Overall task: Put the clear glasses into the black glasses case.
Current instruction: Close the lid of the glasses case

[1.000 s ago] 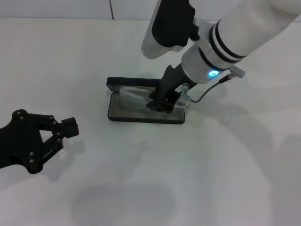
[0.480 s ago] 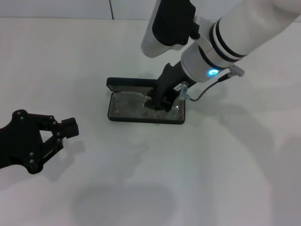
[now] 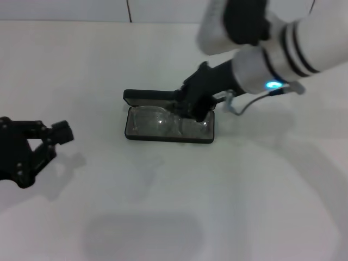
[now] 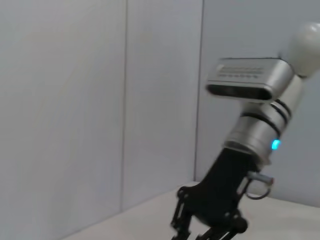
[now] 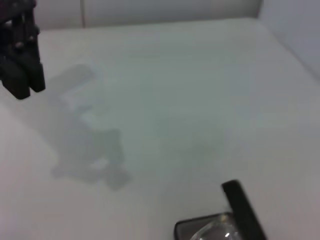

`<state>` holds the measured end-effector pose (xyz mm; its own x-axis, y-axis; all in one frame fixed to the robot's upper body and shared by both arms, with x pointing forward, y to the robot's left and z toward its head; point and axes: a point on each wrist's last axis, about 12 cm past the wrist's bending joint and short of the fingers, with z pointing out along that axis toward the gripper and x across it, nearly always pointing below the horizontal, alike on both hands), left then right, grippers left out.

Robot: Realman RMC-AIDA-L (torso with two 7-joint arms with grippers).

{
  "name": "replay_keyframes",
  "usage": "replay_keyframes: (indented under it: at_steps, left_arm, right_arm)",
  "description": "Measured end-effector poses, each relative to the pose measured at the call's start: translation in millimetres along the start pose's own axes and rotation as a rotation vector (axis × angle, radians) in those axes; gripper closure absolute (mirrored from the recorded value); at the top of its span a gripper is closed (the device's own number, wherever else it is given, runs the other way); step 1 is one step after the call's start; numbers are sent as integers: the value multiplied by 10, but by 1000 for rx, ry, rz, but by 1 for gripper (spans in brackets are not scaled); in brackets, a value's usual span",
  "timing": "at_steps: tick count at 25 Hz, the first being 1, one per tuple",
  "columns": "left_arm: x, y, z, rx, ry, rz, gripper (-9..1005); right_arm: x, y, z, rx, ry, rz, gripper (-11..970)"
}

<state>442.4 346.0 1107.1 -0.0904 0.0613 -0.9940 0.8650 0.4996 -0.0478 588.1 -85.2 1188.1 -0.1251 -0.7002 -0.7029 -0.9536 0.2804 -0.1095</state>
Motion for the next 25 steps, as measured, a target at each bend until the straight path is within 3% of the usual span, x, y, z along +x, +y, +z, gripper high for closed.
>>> replay_keyframes:
  at_steps: [7,13,17,22,25]
  left_arm:
    - [-17,14,-14,-29,-25,2,928]
    - [-87,103,161,11,-56,14,928]
    - [-173,219,424,63,-105,21,928]
    - [-330,369,846,139,-156,47,929]
    - [-407,495,1149,128,-167,31,929]
  right_arm:
    - [470,-52,-474,-7,-292,152,728]
    - [1194,-106,-815,-59,-533,268,724]
    - [1694,-47,-850,-72,-617,346,722]
    - [2008,119,-813,-47,-730,370,718]
    - [2104,199,-770,-36,-754,396,716]
